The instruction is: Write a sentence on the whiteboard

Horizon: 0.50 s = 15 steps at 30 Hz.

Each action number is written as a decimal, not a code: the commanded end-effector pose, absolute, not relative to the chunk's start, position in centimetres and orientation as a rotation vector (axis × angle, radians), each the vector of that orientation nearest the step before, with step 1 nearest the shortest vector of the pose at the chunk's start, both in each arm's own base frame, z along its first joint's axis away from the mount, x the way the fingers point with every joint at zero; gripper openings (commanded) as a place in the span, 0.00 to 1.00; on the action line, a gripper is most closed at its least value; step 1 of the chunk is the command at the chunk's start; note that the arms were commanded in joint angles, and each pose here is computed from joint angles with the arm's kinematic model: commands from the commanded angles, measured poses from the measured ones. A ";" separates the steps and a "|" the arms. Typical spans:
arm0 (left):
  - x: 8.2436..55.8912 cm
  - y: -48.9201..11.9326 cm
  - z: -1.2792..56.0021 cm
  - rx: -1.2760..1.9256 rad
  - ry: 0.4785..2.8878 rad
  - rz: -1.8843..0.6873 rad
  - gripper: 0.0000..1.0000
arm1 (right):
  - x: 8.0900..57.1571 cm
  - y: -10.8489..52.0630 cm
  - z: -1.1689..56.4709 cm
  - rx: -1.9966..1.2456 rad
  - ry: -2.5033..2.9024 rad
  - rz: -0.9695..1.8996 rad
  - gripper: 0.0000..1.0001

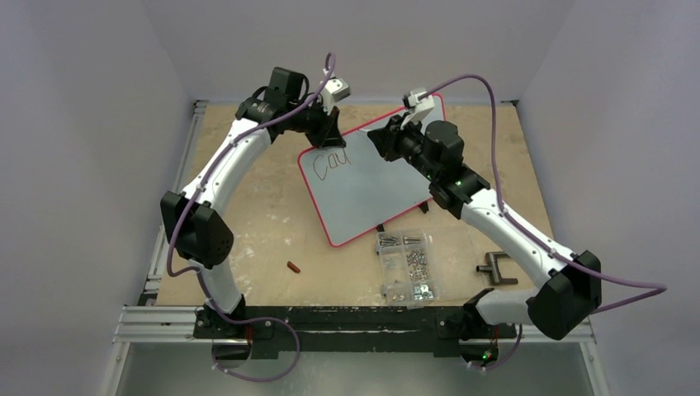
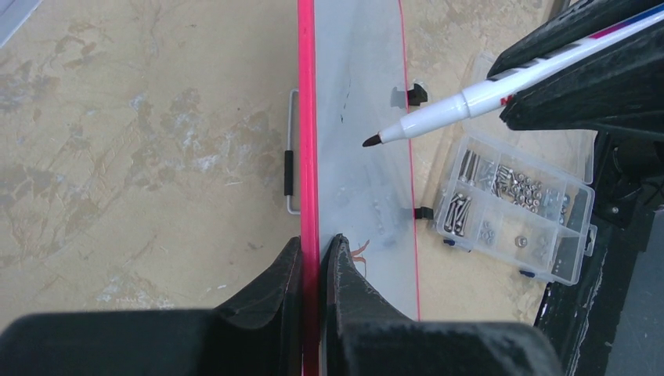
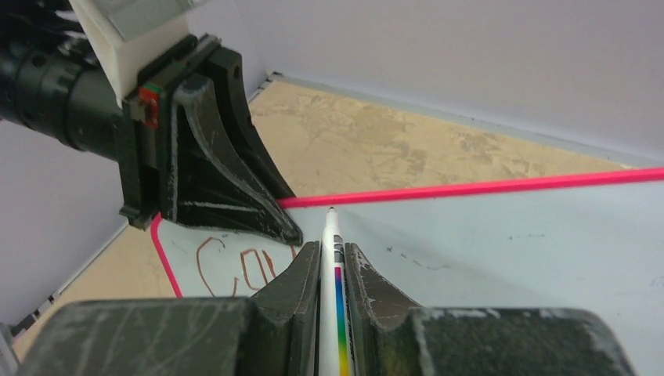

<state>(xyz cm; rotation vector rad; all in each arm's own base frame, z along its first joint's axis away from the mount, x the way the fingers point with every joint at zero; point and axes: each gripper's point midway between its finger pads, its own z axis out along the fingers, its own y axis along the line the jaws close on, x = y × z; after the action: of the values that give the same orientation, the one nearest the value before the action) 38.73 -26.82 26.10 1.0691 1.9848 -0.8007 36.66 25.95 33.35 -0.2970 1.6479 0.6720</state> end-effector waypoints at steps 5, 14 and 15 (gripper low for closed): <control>37.9 -24.8 22.3 1.169 2.073 -0.668 0.00 | 34.8 25.3 33.3 -0.360 1.566 0.690 0.00; 38.5 -25.9 21.7 1.172 2.087 -0.722 0.00 | 34.3 25.9 31.4 -0.378 1.539 0.740 0.00; 38.7 -25.9 21.7 1.173 2.086 -0.713 0.00 | 34.3 26.2 31.4 -0.387 1.531 0.751 0.00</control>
<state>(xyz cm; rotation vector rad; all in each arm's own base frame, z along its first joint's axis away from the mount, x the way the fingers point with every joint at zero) 38.74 -27.02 26.22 1.0682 1.9733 -0.8133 34.27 25.42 28.82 -0.3615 1.6546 0.7042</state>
